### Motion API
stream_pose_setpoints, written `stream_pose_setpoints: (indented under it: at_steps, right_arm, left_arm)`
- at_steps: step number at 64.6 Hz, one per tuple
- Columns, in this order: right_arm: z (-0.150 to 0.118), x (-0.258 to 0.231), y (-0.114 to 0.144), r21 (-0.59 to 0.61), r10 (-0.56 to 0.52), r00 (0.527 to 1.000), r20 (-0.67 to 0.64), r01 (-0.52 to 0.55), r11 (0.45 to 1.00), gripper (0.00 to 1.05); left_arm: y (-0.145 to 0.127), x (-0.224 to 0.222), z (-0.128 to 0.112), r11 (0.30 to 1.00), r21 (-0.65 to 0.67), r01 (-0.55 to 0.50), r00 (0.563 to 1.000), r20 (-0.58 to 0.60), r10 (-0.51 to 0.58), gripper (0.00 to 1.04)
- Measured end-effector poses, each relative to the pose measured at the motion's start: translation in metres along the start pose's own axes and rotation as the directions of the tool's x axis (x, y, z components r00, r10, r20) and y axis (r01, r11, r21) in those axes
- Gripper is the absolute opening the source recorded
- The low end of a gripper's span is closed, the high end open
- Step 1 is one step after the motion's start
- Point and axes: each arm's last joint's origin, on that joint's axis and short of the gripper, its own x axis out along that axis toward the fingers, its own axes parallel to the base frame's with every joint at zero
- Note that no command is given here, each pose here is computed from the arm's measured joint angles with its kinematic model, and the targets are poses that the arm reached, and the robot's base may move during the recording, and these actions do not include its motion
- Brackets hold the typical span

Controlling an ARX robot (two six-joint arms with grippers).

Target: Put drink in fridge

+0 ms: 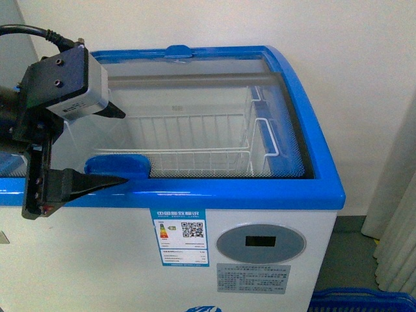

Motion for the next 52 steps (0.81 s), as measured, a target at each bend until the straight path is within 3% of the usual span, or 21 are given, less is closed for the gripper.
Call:
stream_pose_setpoints:
  at_steps: [18, 26, 37, 41, 52]
  right_arm:
    - [0.000, 0.000, 0.000, 0.000, 0.000, 1.000, 0.000, 0.000, 1.000, 0.39]
    - [0.000, 0.000, 0.000, 0.000, 0.000, 1.000, 0.000, 0.000, 1.000, 0.39]
    - [0.000, 0.000, 0.000, 0.000, -0.001, 1.000, 0.000, 0.001, 1.000, 0.39]
    - [0.000, 0.000, 0.000, 0.000, 0.000, 1.000, 0.000, 0.000, 1.000, 0.39]
    - [0.000, 0.000, 0.000, 0.000, 0.000, 1.000, 0.000, 0.000, 1.000, 0.39]
  left_arm:
    - [0.020, 0.020, -0.009, 0.995, 0.039, -0.087, 0.996, 0.009, 0.087, 0.97]
    - [0.047, 0.033, -0.010, 0.964, 0.133, -0.231, 0.971, -0.025, 0.236, 0.97]
    - [0.086, 0.040, -0.011, 0.852, 0.242, -0.463, 0.871, -0.053, 0.488, 0.97]
    - [0.103, 0.037, -0.005, 0.786, 0.253, -0.564, 0.803, -0.056, 0.593, 0.97]
    - [0.126, 0.025, 0.010, 0.662, 0.167, -0.731, 0.664, -0.050, 0.746, 0.97]
